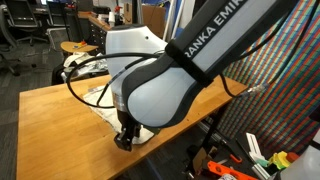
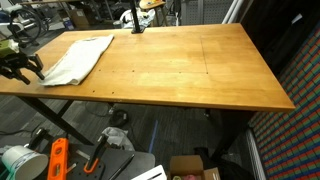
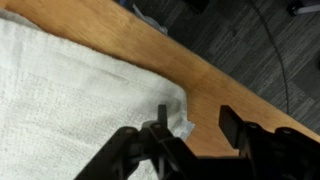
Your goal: Fold the cloth once
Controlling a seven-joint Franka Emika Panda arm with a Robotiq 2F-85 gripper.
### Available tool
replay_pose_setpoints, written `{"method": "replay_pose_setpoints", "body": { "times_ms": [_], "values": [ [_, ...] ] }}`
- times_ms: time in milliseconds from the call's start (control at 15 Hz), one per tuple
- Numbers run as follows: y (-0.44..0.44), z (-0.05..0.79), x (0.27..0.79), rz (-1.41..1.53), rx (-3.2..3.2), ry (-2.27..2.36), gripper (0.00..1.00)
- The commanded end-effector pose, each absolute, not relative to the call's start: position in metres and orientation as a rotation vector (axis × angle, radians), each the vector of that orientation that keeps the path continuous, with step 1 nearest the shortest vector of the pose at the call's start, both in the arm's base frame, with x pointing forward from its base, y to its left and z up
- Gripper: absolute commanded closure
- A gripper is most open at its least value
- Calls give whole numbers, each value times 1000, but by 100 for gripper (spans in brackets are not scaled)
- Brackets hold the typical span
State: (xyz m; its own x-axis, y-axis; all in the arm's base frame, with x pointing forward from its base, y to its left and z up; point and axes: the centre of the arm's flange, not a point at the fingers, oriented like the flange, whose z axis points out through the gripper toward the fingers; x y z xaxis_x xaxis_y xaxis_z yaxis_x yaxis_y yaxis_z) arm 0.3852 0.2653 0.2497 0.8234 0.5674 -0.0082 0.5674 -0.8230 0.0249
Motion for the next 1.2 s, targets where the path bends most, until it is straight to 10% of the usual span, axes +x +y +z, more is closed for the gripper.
{"method": "replay_pose_setpoints", "body": {
  "times_ms": [0, 1133],
  "values": [
    [259, 275, 401, 167, 2959, 844, 10],
    [249, 284, 569, 77, 3028, 468, 0]
  ]
}}
